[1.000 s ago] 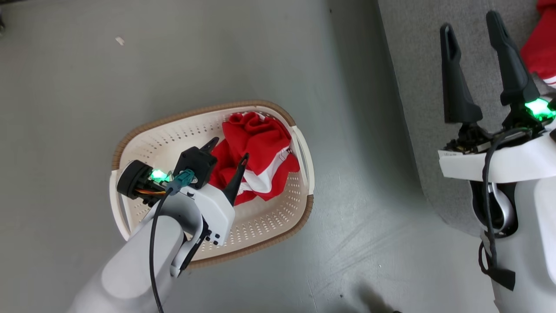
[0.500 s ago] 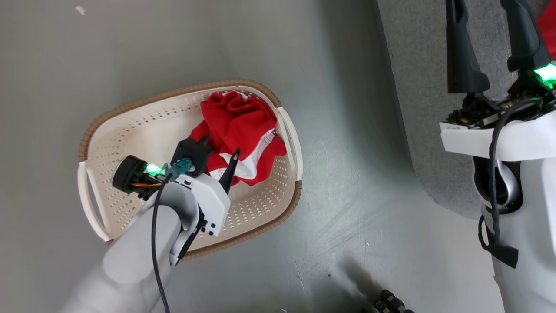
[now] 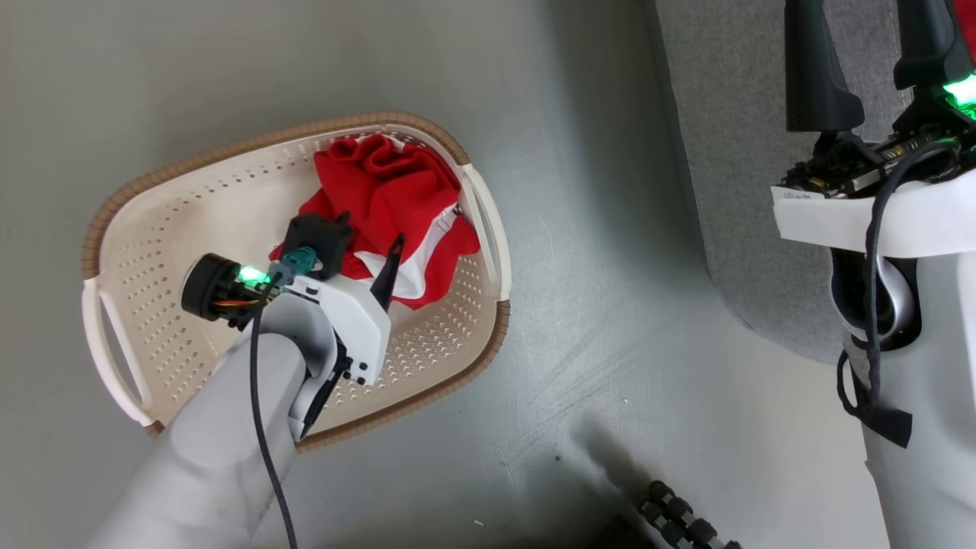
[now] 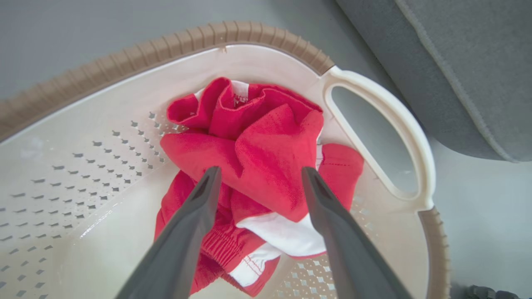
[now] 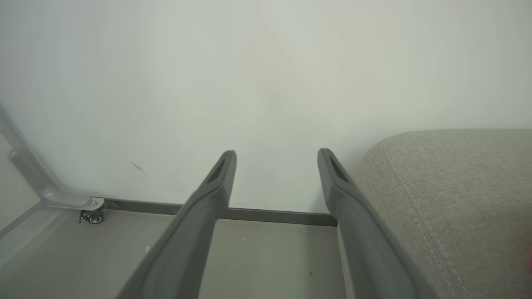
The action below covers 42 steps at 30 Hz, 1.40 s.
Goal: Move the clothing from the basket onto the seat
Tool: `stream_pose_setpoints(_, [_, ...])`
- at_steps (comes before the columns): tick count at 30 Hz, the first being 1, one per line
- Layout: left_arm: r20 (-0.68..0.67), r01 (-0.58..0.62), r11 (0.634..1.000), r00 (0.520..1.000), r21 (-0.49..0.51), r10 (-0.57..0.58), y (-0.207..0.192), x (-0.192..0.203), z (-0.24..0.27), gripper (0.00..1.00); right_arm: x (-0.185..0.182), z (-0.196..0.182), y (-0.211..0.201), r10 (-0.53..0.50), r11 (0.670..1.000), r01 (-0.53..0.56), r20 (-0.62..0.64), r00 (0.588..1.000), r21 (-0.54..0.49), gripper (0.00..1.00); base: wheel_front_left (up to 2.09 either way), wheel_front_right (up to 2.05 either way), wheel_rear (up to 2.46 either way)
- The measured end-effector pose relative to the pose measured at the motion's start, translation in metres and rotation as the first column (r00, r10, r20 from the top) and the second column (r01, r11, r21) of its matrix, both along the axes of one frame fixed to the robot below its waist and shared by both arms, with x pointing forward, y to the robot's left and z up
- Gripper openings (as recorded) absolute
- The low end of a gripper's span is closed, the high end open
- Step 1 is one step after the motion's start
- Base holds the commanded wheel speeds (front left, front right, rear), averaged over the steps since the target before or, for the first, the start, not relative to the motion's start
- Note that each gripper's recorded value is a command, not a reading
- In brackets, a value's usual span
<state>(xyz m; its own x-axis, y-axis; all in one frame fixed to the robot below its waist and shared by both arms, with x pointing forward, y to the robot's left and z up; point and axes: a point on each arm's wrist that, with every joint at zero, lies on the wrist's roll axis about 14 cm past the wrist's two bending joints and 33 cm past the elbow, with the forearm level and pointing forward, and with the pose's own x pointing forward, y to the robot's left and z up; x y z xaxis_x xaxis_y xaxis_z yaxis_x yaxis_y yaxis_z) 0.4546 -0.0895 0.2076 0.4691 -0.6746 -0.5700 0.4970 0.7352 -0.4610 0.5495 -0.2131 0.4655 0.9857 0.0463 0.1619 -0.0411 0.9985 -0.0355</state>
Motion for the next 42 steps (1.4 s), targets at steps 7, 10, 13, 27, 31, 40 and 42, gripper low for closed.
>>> stream_pose_setpoints(7, [-0.054,-0.045,0.999,0.998,-0.017,0.044,-0.002,0.002,-0.013,1.00,0.003,-0.009,-0.003,-0.005,1.000,0.005,-0.020,1.000,-0.008,1.00,0.00,0.00,0.00])
stream_pose_setpoints(10, [-0.077,-0.050,0.999,0.996,-0.010,0.049,-0.001,-0.001,-0.020,1.00,0.003,-0.014,-0.004,-0.004,1.000,0.004,-0.031,1.000,-0.006,1.00,0.00,0.00,0.00])
stream_pose_setpoints(13, [-0.101,-0.071,0.998,0.992,-0.001,0.070,0.002,-0.002,-0.028,1.00,0.006,-0.012,-0.002,0.002,1.000,-0.002,-0.023,1.000,0.004,1.00,0.00,0.00,0.00])
stream_pose_setpoints(27, [-0.199,-0.149,0.989,0.970,-0.023,0.141,-0.002,-0.003,-0.040,1.00,0.009,-0.015,-0.005,-0.001,1.000,0.001,-0.024,1.000,-0.007,1.00,0.00,0.00,0.00])
stream_pose_setpoints(31, [-0.214,-0.126,0.992,0.970,-0.023,0.119,-0.005,-0.009,-0.043,0.97,0.009,-0.017,-0.005,-0.002,1.000,0.002,-0.028,1.000,-0.009,1.00,0.00,0.00,0.00])
stream_pose_setpoints(40, [-0.172,-0.096,0.991,0.982,-0.093,0.079,-0.021,0.002,-0.031,0.00,0.010,-0.017,-0.008,-0.010,1.000,0.009,-0.028,1.000,-0.013,1.00,0.00,0.00,0.00])
stream_pose_setpoints(42, [-0.160,-0.090,0.991,0.984,-0.104,0.072,-0.022,0.003,-0.028,0.00,0.011,-0.017,-0.009,-0.011,1.000,0.011,-0.026,1.000,-0.013,1.00,0.00,0.00,0.00])
